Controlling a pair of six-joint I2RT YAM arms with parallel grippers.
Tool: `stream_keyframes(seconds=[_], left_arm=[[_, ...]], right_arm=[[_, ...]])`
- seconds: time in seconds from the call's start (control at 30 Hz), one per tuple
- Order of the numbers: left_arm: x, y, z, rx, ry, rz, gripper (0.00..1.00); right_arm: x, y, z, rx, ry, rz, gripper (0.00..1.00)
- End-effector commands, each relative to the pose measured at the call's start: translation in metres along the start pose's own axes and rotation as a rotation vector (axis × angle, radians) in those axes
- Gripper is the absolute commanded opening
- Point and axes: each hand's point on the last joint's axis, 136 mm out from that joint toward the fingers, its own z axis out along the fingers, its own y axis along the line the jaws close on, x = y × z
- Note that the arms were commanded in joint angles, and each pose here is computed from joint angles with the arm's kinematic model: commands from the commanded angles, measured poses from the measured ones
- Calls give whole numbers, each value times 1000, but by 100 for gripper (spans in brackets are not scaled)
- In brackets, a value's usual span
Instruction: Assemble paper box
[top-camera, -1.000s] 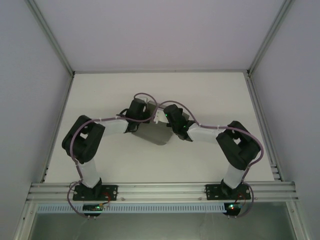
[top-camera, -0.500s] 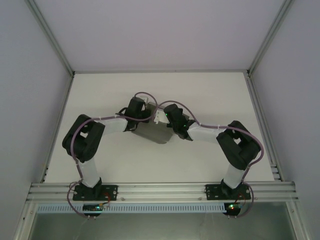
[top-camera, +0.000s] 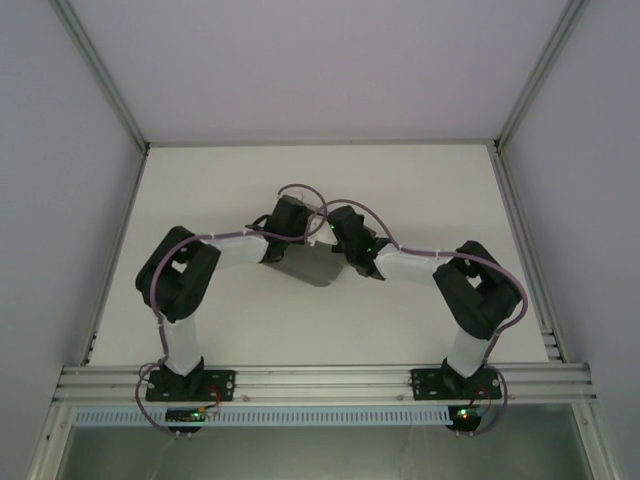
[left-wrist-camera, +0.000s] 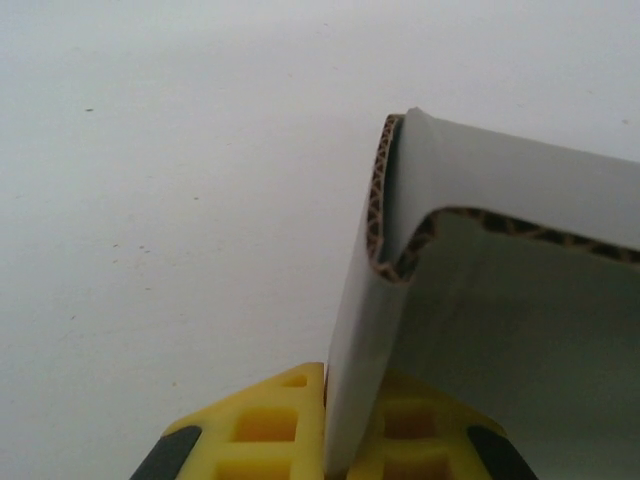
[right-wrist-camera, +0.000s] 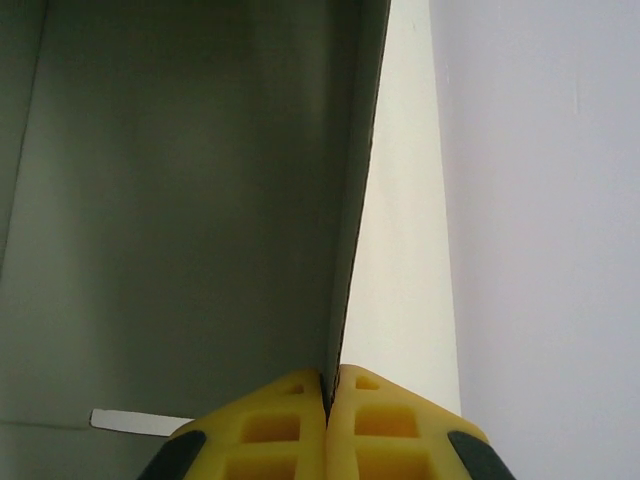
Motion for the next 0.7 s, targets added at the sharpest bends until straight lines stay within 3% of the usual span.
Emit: stream_keyframes(seconds=[0.0,0.13,0.27,0.33,0.47,0.67], left_arm=[[12,105,1,-491,-17,-93,0],[8,68,4,-227,-29,-98,0],[-8,16,-16,140,-103,-82,42],[-14,2,-28,244,-124,-91,50],[-23,0,-40,274,-154,-105,50],[-20,4,-33,236,-145,-79,35]], right_arm=[[26,27,-8,-87,96,-50,0],[26,28,-8,-90,93,-33,0],[24,24,-6,-74,81,-12,0],[22,21,-5,-64,78,-7,0],[23,18,-6,-35,95,-8,0],[16,13,-9,-11,79,0,0]])
